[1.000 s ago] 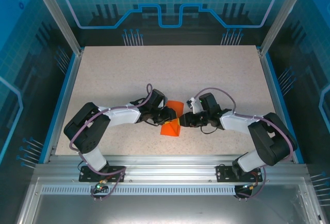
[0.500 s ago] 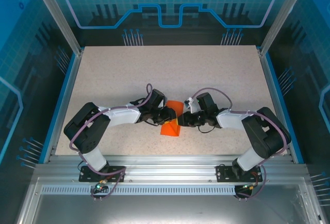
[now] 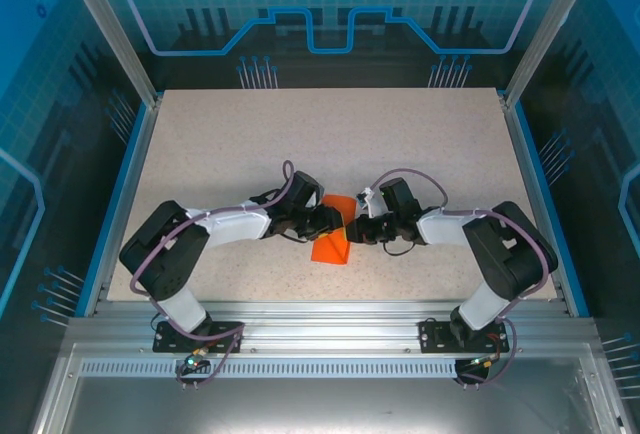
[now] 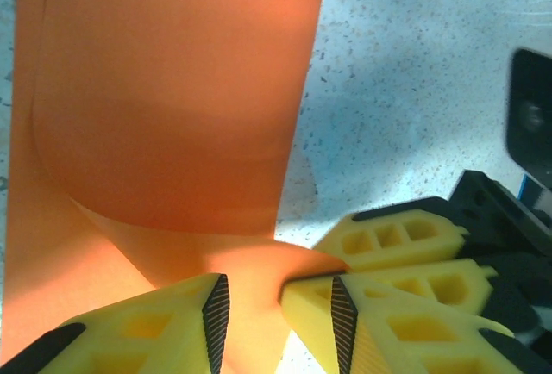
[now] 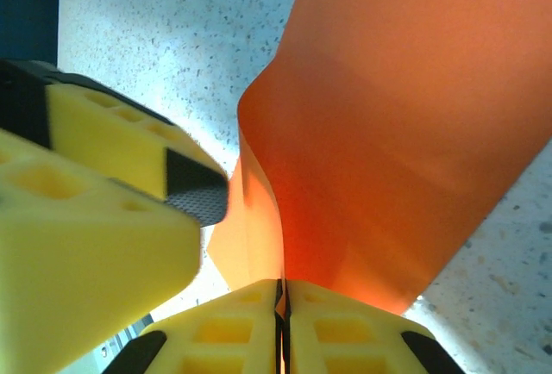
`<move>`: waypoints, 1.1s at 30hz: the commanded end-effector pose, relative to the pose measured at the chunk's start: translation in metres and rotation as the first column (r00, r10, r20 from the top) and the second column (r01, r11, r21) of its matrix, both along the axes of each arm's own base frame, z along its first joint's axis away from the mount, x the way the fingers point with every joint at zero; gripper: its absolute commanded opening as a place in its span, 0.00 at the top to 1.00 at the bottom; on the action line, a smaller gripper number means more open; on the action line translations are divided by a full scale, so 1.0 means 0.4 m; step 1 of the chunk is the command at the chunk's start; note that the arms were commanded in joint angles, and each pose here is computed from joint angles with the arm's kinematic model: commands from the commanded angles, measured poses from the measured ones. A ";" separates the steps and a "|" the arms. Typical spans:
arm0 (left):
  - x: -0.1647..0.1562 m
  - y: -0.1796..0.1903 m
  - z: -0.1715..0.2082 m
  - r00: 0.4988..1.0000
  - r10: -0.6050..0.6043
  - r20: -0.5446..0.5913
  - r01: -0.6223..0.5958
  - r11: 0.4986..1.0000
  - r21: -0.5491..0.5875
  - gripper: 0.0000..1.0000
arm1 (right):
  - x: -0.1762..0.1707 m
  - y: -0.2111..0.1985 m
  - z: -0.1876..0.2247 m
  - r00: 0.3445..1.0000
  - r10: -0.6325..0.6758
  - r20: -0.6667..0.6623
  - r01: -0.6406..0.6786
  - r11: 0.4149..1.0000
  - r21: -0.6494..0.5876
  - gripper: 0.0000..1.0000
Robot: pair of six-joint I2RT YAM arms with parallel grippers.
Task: Fold a paper plane with a square sheet of paper (pick it up from the middle)
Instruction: Fold the triangle a second time at the center of the table.
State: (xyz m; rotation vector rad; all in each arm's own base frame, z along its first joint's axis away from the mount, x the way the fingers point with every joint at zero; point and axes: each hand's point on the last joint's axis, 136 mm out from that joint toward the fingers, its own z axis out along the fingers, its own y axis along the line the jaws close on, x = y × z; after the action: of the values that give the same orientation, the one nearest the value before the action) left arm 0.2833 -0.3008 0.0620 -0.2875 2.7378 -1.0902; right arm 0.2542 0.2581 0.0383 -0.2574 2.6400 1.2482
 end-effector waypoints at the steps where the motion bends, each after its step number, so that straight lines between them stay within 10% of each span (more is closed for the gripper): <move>1: -0.009 -0.002 0.032 1.000 -0.009 0.030 0.010 1.000 -0.020 0.59 | 0.009 -0.009 -0.011 1.000 0.010 -0.015 -0.010 1.000 -0.019 0.91; 33: -0.020 -0.029 0.001 0.999 -0.052 -0.005 0.052 0.998 -0.040 0.61 | 0.025 -0.020 -0.057 0.998 0.023 -0.050 -0.028 0.995 -0.099 0.89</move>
State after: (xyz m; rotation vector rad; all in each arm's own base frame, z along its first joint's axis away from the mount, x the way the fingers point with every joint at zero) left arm 0.2771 -0.3054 0.0609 -0.2597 2.7419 -1.1308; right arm 0.2574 0.2533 0.0183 -0.2871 2.7401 1.1627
